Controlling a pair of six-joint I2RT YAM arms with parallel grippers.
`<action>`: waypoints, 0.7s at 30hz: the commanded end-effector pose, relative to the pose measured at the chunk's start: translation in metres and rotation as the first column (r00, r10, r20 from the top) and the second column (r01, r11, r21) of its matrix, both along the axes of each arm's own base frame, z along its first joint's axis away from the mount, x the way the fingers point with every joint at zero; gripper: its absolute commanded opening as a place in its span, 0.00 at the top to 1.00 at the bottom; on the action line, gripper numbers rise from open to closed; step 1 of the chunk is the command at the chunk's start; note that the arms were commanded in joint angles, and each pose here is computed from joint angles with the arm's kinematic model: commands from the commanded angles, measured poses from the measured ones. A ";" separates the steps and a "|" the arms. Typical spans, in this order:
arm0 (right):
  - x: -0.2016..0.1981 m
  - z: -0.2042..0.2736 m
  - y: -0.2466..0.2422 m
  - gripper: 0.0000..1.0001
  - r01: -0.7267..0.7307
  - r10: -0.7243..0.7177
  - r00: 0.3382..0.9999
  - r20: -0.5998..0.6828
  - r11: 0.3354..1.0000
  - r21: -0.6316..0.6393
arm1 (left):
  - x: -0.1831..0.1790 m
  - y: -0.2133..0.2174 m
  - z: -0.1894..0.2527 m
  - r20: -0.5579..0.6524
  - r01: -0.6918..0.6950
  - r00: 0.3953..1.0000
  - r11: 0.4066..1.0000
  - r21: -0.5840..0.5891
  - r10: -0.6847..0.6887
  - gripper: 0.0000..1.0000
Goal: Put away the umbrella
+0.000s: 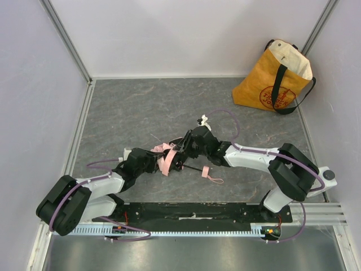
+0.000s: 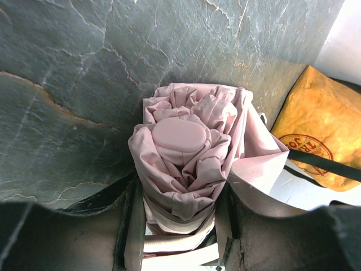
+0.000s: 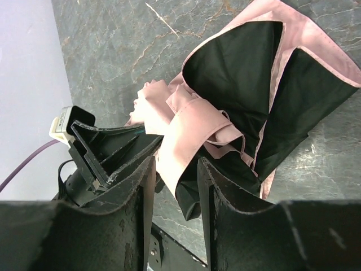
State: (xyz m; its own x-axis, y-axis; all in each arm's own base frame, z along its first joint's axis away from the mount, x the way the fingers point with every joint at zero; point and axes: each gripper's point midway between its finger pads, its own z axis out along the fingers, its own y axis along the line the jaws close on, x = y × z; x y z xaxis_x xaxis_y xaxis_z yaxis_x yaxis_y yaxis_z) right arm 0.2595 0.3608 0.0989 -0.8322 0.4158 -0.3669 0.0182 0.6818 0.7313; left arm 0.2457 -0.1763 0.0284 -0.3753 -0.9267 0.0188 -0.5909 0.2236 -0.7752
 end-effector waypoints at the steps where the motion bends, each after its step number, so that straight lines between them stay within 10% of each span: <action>1: 0.001 0.015 0.007 0.57 0.004 -0.006 1.000 0.014 0.995 0.097 | -0.041 0.028 -0.054 -0.196 0.014 0.980 0.989 0.146 0.015 0.98; 12: 0.009 0.020 0.033 0.74 0.009 -0.008 1.000 -0.005 0.963 0.270 | -0.042 0.029 -0.053 -0.193 0.014 0.981 0.989 0.145 0.015 0.98; 21: 0.004 -0.004 0.033 0.62 0.033 -0.011 0.997 -0.082 0.961 0.273 | -0.039 0.027 -0.050 -0.187 0.014 0.982 0.991 0.136 0.011 0.98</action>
State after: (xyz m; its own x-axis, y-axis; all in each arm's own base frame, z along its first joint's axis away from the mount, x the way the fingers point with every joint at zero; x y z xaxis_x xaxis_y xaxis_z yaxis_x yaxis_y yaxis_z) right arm 0.2582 0.3899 0.0851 -0.8539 0.4826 -0.1947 0.0947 0.5119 0.8538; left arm 0.2455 -0.1762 0.0291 -0.3756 -0.9266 0.0189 -0.5892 0.2230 -0.7766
